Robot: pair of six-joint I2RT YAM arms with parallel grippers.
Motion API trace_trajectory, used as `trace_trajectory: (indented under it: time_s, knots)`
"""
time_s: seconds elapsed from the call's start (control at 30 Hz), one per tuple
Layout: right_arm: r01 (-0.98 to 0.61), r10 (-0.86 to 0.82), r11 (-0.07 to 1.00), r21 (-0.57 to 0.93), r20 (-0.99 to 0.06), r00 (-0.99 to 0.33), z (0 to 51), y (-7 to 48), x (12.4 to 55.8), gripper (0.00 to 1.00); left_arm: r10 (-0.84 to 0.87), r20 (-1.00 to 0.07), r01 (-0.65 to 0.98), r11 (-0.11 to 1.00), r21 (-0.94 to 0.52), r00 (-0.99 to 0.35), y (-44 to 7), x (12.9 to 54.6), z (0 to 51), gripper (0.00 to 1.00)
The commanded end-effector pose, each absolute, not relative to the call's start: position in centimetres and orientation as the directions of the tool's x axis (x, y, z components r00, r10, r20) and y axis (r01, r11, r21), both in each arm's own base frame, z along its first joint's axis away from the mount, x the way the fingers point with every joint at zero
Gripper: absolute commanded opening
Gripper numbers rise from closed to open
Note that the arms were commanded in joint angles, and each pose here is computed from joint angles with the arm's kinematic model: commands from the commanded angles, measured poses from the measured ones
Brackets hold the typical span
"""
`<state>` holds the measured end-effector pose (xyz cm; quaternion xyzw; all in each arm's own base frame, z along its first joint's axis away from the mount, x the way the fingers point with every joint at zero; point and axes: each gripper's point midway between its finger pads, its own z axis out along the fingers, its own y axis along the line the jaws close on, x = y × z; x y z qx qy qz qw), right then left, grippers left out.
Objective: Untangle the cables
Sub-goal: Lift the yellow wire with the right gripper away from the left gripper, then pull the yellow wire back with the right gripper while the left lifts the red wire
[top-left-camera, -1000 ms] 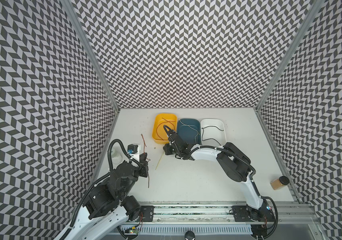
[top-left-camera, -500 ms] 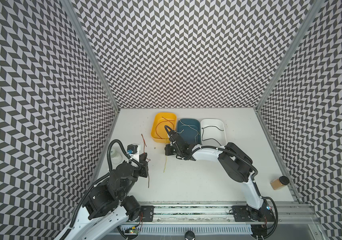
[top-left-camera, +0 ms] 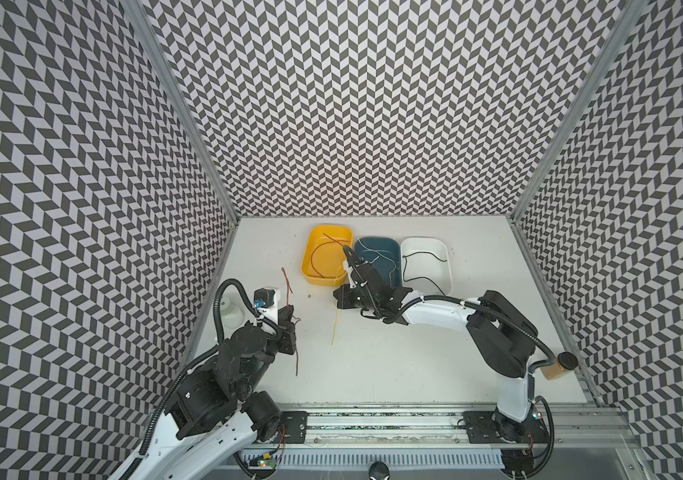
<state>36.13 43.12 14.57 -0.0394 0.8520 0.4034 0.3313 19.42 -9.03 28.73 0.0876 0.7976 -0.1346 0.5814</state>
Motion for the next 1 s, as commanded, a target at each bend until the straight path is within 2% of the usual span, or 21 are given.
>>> trace_trajectory:
  time_s: [0.0, 0.2, 0.57, 0.97]
  knots:
    - [-0.357, 0.232, 0.616, 0.702, -0.595, -0.769, 18.1, 42.7, 35.5, 0.01, -0.033, -0.954, 0.287, 0.95, -0.123, -0.299, -8.9, 19.5, 28.9, 0.0]
    - [-0.468, 0.066, 0.613, 0.636, -0.632, -0.772, 20.5, 41.1, 32.4, 0.0, -0.035, -0.953, 0.289, 0.949, -0.126, -0.299, -8.9, 19.5, 28.9, 0.0]
    - [-0.583, -0.028, 0.651, 0.486, -0.752, -0.659, 23.7, 34.5, 28.1, 0.0, 0.001, -0.939, 0.352, 0.927, -0.129, -0.345, -11.2, 20.2, 30.5, 0.0]
    - [-0.572, -0.028, 0.727, 0.38, -0.816, -0.578, 25.2, 27.2, 24.5, 0.0, -0.032, -0.957, 0.379, 0.914, -0.145, -0.288, -12.5, 21.1, 40.4, 0.0]
